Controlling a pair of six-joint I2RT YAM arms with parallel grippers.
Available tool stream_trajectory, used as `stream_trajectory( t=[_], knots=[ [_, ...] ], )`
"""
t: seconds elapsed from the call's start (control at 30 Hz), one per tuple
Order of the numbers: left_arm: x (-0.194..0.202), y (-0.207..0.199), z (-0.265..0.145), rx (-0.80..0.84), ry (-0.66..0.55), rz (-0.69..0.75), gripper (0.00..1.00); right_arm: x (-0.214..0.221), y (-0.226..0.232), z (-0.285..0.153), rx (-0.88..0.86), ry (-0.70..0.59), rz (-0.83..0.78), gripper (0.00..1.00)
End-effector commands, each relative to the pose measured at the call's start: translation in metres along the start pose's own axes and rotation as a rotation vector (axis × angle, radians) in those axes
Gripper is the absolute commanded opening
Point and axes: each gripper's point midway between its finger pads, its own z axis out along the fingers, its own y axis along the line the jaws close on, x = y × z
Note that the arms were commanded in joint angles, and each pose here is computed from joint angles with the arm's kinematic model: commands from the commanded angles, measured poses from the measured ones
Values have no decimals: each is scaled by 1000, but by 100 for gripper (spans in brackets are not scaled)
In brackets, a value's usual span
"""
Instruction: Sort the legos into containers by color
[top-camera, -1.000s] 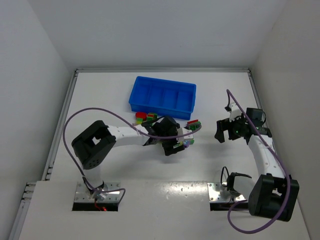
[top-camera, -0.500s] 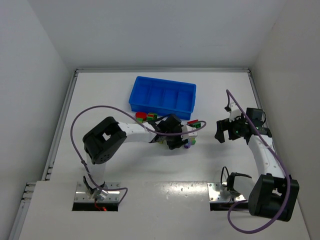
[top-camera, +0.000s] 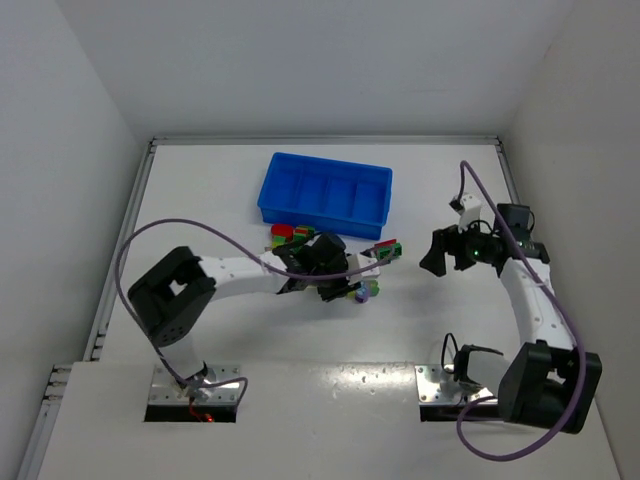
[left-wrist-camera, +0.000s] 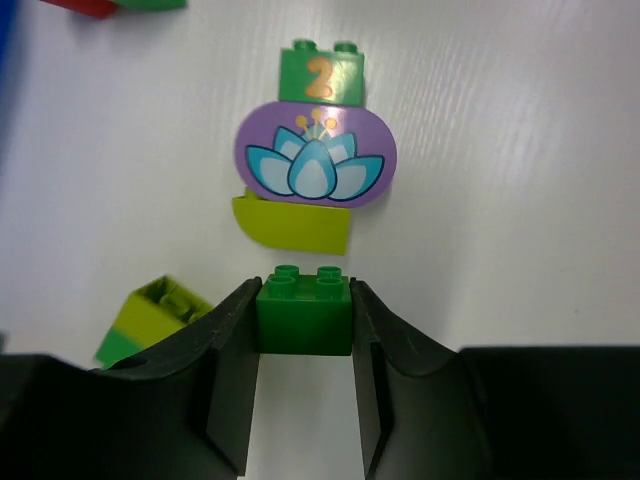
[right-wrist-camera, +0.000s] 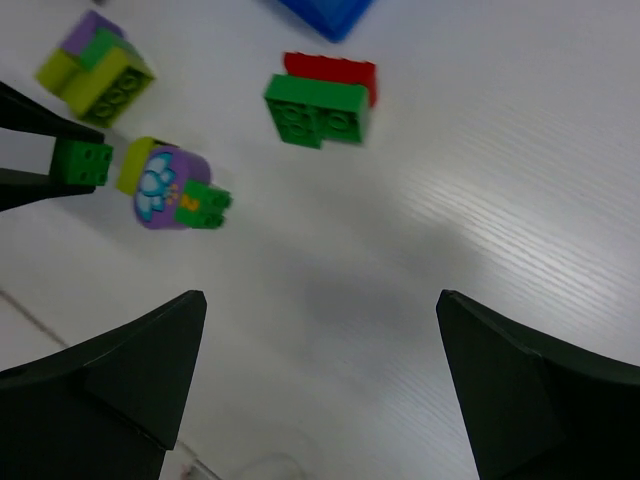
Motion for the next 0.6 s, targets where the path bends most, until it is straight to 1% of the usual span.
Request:
stream_trajectory(
  t=[0.0,0.07,0.1,0.17,0.2,0.27,0.3,0.4,0.43,0.5,0.53,0.57],
  knots=[
    [-41,16,-42,-101,-134,12,0,-29,42,-2,-263,-73,49,99],
    [-44,24,-58,-126,-151,-26,0,-30,54,4,-377,-51,109,99],
    [-45,24,-61,-127,-153,-25,0,-25,60,7,-421,-21,134,99],
    [-47,29,-69,-146,-159,-30,0,-25,63,10,-486,-5,158,99],
    [-47,29,-69,-147,-159,-30,0,-16,65,18,-521,49,220,99],
    [-47,32,-71,-152,-159,-46,0,-15,68,22,-581,60,218,99],
    [-50,32,-73,-156,-167,-45,0,-9,68,27,-608,86,252,99],
    [-58,50,-79,-179,-193,-91,0,-6,70,28,-654,116,280,99],
    [-65,70,-88,-236,-218,-130,0,-7,69,31,-664,111,278,99],
    [-63,100,-94,-318,-211,-189,0,-7,66,29,-658,110,292,99],
    [-71,120,-97,-360,-225,-217,0,-8,62,29,-649,99,291,99],
    [-67,145,-105,-412,-229,-278,0,-7,61,30,-642,105,289,99]
  ],
)
